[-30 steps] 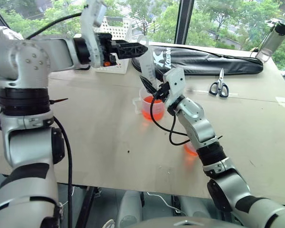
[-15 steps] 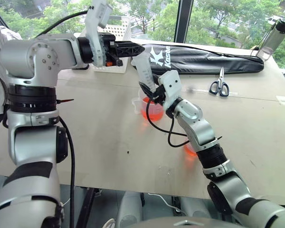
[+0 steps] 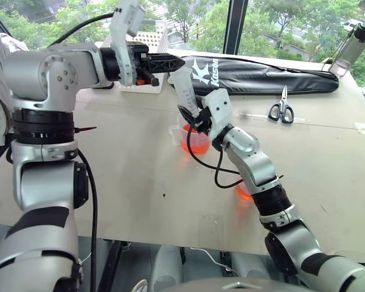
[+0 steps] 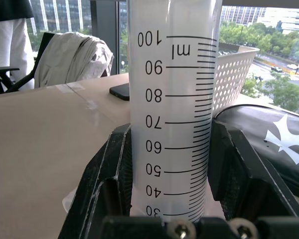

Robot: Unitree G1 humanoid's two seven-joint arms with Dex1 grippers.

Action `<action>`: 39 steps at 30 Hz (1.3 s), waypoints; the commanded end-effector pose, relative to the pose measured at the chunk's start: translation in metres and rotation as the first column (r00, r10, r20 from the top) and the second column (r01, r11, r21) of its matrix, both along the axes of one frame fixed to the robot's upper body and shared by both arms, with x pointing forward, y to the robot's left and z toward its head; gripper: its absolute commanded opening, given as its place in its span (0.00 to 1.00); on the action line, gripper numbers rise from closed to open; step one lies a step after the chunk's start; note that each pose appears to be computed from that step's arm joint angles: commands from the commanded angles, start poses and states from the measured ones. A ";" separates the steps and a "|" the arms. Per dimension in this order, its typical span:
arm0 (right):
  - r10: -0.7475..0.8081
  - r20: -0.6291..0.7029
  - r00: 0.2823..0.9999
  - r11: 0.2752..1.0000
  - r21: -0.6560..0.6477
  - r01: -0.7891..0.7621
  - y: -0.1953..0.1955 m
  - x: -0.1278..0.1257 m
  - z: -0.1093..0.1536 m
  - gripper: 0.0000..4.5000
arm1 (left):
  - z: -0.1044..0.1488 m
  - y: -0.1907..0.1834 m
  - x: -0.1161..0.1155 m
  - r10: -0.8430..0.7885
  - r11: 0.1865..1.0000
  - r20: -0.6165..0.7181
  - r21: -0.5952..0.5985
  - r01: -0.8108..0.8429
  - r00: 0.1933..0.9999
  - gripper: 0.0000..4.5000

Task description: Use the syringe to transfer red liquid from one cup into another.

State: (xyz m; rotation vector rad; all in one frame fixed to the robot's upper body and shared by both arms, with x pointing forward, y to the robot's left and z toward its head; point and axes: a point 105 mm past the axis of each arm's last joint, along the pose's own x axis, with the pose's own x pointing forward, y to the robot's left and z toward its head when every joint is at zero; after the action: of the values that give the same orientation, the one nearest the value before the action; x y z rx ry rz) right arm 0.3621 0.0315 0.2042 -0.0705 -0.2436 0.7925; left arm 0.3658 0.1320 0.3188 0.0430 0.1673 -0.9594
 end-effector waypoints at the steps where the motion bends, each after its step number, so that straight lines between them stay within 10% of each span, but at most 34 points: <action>1: 0.101 0.013 0.995 0.995 0.003 -0.101 0.012 -0.013 0.020 0.36 | 0.018 -0.005 -0.009 -0.035 0.999 0.074 -0.010 0.035 0.997 0.00; 15: 0.156 -0.033 0.987 0.988 -0.007 -0.156 0.001 -0.012 0.047 0.36 | 0.019 -0.008 -0.013 -0.061 0.998 0.102 0.008 0.061 0.993 0.00; 21: 0.088 0.011 0.996 0.995 -0.048 -0.088 -0.007 -0.006 0.052 0.95 | 0.019 -0.008 -0.013 -0.068 0.998 0.103 0.010 0.067 0.992 0.00; 39: 0.167 -0.057 0.984 0.980 -0.103 -0.172 -0.012 -0.014 0.058 0.95 | 0.014 -0.011 -0.015 -0.109 0.992 0.148 0.086 0.097 0.983 0.00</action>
State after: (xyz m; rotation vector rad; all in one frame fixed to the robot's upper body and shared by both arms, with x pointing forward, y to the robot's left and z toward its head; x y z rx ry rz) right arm 0.3560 0.0186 0.2396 -0.1277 -0.0874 0.9531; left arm 0.3573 0.1220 0.3182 0.1547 0.1272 -1.0392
